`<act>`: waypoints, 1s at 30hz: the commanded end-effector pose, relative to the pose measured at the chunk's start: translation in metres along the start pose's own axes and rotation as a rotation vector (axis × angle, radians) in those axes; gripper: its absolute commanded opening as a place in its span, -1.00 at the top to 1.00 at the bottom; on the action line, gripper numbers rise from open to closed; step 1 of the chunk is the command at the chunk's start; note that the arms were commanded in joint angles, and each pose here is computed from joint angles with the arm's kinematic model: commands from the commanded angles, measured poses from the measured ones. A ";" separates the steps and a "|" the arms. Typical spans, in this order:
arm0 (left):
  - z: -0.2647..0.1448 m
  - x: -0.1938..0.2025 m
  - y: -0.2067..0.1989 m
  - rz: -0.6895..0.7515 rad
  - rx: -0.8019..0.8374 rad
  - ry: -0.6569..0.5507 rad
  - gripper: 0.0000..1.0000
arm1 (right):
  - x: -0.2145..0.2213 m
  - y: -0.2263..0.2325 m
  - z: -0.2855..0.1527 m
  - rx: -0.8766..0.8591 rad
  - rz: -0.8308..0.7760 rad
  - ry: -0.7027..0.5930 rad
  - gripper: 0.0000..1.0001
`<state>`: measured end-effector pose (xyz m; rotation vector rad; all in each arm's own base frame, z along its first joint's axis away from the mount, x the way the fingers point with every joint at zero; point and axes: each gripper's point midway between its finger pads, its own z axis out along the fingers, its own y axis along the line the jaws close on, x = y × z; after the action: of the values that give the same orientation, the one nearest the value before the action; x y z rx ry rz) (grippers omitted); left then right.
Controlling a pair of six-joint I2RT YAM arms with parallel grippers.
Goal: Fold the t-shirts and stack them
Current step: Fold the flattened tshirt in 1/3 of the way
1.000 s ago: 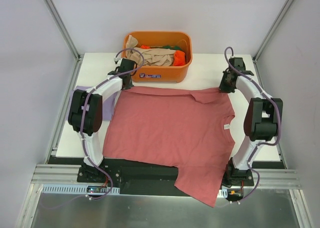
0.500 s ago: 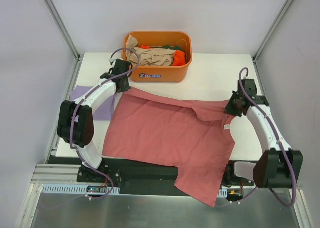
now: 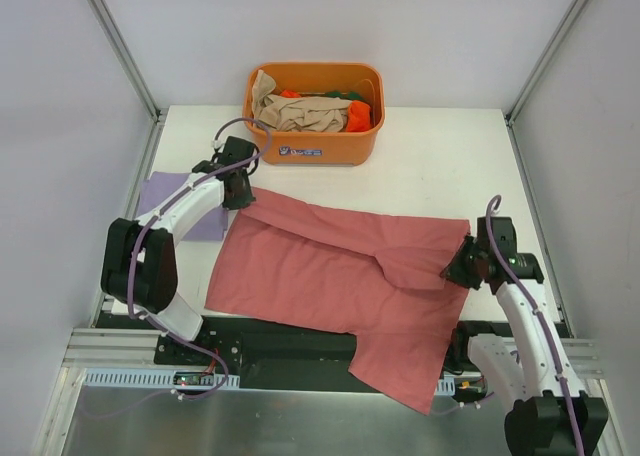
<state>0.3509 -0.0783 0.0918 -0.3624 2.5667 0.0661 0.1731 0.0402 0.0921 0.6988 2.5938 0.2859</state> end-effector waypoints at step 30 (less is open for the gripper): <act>0.050 0.010 -0.077 -0.017 0.197 0.228 -0.98 | -0.100 0.033 0.120 0.055 -0.211 0.177 -0.93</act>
<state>0.3834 -0.1574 0.0482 -0.2564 2.7624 -0.2341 0.2939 0.0474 0.0382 0.4248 2.8252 0.2953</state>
